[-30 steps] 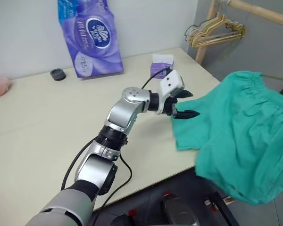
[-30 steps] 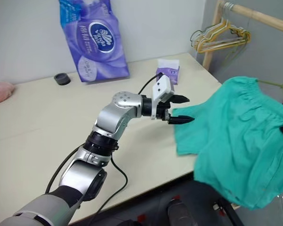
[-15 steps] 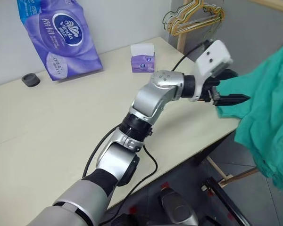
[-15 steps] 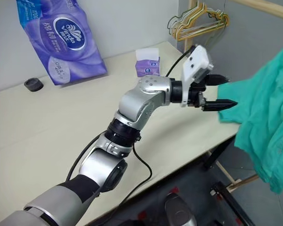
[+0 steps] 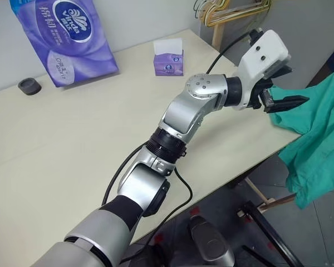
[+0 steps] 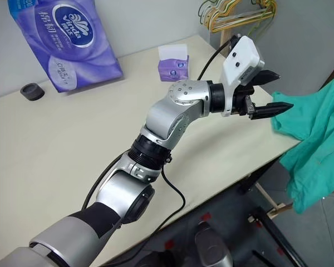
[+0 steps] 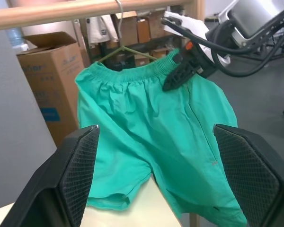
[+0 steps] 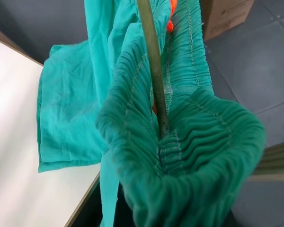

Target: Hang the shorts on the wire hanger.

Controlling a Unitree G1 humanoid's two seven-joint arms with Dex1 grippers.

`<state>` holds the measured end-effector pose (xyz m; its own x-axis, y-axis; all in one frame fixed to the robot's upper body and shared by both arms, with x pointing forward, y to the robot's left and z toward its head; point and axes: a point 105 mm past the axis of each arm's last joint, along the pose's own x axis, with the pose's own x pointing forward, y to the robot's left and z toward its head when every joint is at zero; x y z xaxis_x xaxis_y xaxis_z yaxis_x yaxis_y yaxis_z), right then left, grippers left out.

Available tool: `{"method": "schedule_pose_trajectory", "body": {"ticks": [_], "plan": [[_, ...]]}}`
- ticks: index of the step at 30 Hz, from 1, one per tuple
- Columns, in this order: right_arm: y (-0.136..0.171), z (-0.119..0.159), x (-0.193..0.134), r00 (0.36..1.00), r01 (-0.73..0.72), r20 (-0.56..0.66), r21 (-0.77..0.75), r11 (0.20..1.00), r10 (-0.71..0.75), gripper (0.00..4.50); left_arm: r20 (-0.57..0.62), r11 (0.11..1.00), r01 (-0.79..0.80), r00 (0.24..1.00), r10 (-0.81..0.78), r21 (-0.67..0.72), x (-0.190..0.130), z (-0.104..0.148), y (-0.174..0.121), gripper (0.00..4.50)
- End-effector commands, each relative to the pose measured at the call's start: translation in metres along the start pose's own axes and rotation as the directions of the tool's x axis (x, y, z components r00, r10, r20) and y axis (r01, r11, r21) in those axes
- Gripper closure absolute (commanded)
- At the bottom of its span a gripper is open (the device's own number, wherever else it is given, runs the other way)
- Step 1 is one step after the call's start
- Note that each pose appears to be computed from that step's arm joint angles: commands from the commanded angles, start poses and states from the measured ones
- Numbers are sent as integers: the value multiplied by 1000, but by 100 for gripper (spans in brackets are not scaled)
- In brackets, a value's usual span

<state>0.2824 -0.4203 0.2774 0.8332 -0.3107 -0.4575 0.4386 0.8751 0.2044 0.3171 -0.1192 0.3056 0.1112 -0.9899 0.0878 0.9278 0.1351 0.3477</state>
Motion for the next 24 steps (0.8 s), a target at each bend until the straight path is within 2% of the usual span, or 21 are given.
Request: {"method": "schedule_pose_trajectory", "body": {"ticks": [1, 4, 7, 16, 24], "plan": [[-5, -3, -5, 1000, 15, -5, -14, 1000, -15, 450, 103, 998, 51, 993, -53, 21, 2, 28, -7, 44], [-10, 1, -9, 999, 37, 36, -32, 999, -35, 450, 115, 997, 67, 991, -69, 23, 4, 31, -9, 44], [-12, 2, -12, 998, 40, 48, -34, 999, -39, 378, 123, 997, 78, 989, -80, 28, 6, 34, -11, 41], [-12, 6, -36, 995, 58, 87, -74, 996, -52, 70, 159, 991, 136, 978, -137, 21, 15, 38, -26, 41], [2, 29, -66, 969, 62, 246, -144, 988, -25, 70, 143, 981, 192, 970, -195, 32, 16, 31, -37, 41]]}}
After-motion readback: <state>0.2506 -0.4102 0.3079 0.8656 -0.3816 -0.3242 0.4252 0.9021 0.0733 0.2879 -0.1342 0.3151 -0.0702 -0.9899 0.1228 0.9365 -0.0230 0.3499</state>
